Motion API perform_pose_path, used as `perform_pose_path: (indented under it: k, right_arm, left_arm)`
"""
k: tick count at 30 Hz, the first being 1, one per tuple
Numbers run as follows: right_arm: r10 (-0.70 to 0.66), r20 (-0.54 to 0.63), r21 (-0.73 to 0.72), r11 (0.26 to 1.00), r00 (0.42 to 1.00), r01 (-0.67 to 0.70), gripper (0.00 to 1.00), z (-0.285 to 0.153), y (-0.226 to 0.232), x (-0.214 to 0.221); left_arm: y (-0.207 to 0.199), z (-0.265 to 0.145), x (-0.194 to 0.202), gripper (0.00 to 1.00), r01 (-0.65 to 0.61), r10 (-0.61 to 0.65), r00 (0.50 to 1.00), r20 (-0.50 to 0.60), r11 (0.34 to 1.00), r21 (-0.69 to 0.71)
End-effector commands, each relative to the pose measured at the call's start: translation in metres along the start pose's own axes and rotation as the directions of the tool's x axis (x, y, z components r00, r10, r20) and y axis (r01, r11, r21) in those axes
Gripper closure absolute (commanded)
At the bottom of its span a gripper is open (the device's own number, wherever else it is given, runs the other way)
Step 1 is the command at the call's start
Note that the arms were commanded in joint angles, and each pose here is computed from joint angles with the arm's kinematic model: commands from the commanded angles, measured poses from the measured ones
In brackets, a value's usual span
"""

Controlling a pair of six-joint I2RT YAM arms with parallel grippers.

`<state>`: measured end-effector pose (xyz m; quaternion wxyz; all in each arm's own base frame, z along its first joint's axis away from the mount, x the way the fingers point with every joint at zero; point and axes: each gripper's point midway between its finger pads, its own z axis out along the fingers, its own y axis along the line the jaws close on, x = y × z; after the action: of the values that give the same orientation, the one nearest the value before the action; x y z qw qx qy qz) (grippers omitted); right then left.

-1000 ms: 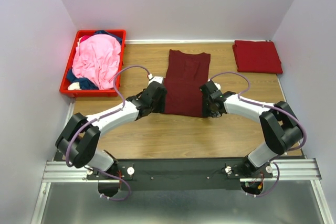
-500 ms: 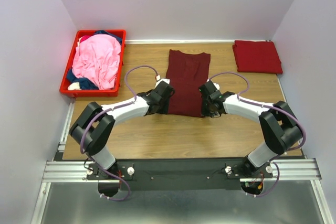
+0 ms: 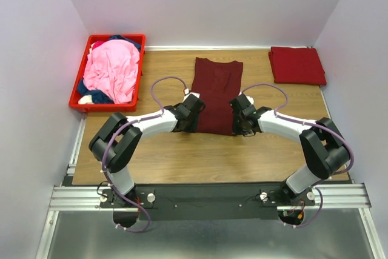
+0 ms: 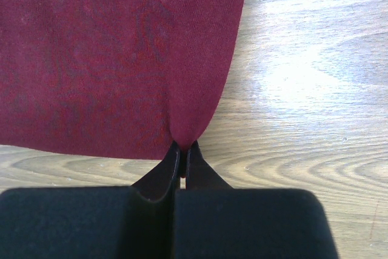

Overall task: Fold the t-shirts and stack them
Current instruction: Fold the tshirt

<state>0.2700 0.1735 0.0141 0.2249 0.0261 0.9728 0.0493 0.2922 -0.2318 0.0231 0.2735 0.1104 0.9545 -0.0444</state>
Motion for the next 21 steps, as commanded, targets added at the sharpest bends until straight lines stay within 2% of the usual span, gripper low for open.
perform_pose_path:
  k: [1,4,6,10,11,13,18,21]
  right_arm:
    - [-0.055,-0.203,0.159,0.983,0.978,0.088,0.99,0.012,-0.046,0.066]
    - [-0.059,-0.201,0.155,0.984,0.978,0.091,0.99,0.012,-0.045,0.065]
    - [-0.057,-0.19,0.152,0.985,0.98,0.087,0.99,0.01,-0.045,0.063]
    - [-0.06,-0.181,0.142,0.986,0.982,0.087,0.99,0.008,-0.043,0.061]
    - [-0.066,-0.185,0.134,0.987,0.981,0.091,0.99,0.007,-0.042,0.061]
    - [-0.072,-0.201,0.102,0.99,0.977,0.094,0.99,0.005,-0.038,0.064]
    - [-0.087,-0.279,0.045,0.994,0.956,0.104,0.99,-0.011,-0.033,0.088]
    - [-0.109,-0.335,0.021,0.992,0.936,0.123,0.99,-0.038,-0.027,0.111]
  left_arm:
    - [0.003,0.011,0.035,0.43,-0.032,0.031,0.994,-0.109,0.999,-0.002]
    - [0.002,0.017,0.044,0.48,-0.044,0.043,0.988,-0.15,0.999,-0.001]
    - [0.003,0.017,0.047,0.56,-0.046,0.046,0.986,-0.159,0.999,0.002]
    - [0.004,0.012,0.051,0.77,-0.045,0.045,0.985,-0.166,0.999,0.006]
    - [0.004,0.009,0.052,0.9,-0.044,0.045,0.985,-0.167,0.999,0.009]
    - [0.004,0.002,0.057,1.0,-0.044,0.046,0.984,-0.173,0.999,0.015]
    - [-0.013,-0.03,0.078,1.0,-0.036,0.046,0.979,-0.199,0.998,0.052]
    - [-0.041,-0.063,0.112,1.0,-0.037,0.068,0.968,-0.24,0.99,0.133]
